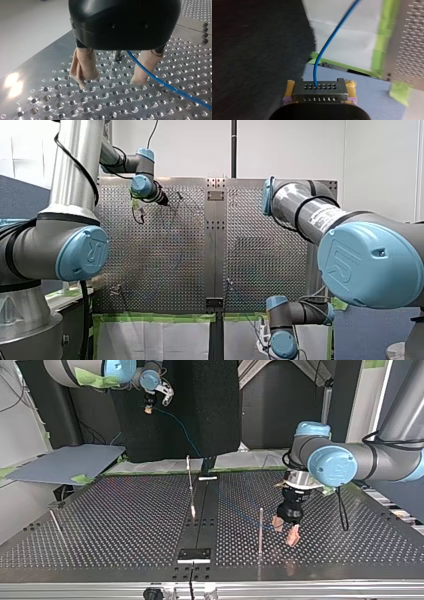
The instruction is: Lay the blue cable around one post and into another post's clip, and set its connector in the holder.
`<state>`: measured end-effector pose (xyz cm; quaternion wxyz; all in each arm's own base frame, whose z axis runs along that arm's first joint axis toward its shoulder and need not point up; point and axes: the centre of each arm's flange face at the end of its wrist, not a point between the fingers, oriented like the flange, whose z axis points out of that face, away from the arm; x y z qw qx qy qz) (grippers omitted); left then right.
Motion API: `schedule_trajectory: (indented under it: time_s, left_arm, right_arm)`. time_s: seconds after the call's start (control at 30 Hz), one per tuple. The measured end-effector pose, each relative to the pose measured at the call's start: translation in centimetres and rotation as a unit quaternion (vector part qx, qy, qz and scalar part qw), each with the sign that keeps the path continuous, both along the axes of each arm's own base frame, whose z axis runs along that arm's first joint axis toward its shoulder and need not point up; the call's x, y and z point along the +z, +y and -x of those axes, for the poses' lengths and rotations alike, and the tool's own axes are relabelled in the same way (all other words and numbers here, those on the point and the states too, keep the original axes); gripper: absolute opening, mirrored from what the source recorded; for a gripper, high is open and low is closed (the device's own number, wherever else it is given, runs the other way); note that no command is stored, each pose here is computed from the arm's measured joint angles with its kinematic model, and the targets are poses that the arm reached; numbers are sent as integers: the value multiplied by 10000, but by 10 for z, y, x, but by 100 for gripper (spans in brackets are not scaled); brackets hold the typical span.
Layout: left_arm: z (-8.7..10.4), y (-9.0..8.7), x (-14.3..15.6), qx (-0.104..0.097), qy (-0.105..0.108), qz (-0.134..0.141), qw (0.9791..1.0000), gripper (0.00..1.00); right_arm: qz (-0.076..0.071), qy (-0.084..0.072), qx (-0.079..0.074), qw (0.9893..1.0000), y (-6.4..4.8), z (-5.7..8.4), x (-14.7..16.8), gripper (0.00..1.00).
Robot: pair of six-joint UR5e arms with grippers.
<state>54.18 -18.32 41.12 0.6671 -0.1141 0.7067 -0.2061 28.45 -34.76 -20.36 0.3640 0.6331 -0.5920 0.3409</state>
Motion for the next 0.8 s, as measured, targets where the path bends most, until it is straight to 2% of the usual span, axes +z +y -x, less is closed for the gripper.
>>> schedule_trajectory:
  time_s: [0.1, 0.23, 0.33, 0.47, 0.57, 0.63, 0.67, 0.7, 0.8]
  left_arm:
    - [0, 0, 0, 1, -1, 1, 10000, 100]
    - [0, 0, 0, 2, -5, 7, 10000, 100]
    - [0, 0, 0, 2, -5, 24, 10000, 100]
    - [0, 0, 0, 2, -6, 37, 10000, 100]
    - [0, 0, 0, 2, -9, 39, 10000, 100]
    - [0, 0, 0, 3, -10, 42, 10000, 100]
    - [0, 0, 0, 4, -11, 43, 10000, 100]
    - [0, 0, 0, 6, -10, 48, 10000, 100]
    - [-1, 1, 0, 8, -9, 62, 10000, 100]
  right_arm:
    - [-142, 92, 140, 9998, 16, 9, -13, 0]
    - [-226, 103, 326, 9992, 29, 13, -28, 0]
    - [-118, -13, 468, 9988, 26, 8, -27, 0]
    - [183, -237, 621, 9976, 10, -3, -12, 0]
    - [437, -385, 692, 9959, -3, -11, 1, 0]
    - [611, -478, 736, 9943, -12, -17, 10, 0]
    - [696, -523, 766, 9933, -17, -20, 14, 0]
    - [812, -588, 812, 9916, -24, -24, 21, 0]
    - [1025, -707, 896, 9882, -38, -32, 37, 0]
